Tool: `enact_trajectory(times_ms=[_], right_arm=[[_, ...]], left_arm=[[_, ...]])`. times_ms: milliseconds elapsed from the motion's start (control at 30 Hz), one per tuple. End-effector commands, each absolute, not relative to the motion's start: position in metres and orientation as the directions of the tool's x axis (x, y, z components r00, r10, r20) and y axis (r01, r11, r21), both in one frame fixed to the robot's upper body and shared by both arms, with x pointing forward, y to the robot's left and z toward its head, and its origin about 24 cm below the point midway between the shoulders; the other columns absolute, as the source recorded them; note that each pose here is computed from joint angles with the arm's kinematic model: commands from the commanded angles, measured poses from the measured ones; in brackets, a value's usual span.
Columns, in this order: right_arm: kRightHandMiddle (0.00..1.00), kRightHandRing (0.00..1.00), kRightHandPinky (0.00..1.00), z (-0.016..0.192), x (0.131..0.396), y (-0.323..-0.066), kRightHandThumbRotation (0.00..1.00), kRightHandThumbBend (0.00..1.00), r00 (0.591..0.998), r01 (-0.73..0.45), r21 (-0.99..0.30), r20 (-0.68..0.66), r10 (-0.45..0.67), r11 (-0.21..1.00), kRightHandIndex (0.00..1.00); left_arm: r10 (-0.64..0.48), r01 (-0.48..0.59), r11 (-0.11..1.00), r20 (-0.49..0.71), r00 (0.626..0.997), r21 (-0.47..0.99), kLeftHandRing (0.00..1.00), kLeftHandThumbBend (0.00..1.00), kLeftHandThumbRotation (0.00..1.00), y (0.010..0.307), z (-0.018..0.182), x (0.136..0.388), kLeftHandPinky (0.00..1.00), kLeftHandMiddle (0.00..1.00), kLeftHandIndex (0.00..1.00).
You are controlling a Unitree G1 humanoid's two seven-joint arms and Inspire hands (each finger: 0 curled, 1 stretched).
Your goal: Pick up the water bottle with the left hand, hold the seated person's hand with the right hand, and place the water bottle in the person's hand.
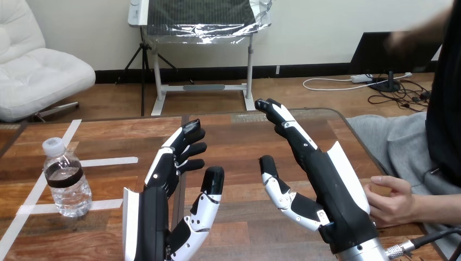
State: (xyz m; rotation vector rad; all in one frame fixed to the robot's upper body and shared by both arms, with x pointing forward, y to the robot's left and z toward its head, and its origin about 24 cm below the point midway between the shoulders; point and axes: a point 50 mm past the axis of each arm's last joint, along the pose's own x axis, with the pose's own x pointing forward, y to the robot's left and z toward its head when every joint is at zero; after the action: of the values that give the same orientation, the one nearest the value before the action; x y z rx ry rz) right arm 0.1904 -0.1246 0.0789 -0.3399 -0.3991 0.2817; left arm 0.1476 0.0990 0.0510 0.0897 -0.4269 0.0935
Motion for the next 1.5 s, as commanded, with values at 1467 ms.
enact_trajectory(times_ms=[1467], right_arm=[[0.99, 0.96, 0.96, 0.095, 0.197, -0.120, 0.00, 0.00, 0.854, -0.176, -0.369, 0.404, 0.328, 0.913, 0.92]], left_arm=[[0.314, -0.455, 0.890, 0.679, 0.664, 0.034, 0.76, 0.37, 0.41, 0.144, 0.113, 0.151, 0.67, 0.79, 0.80]])
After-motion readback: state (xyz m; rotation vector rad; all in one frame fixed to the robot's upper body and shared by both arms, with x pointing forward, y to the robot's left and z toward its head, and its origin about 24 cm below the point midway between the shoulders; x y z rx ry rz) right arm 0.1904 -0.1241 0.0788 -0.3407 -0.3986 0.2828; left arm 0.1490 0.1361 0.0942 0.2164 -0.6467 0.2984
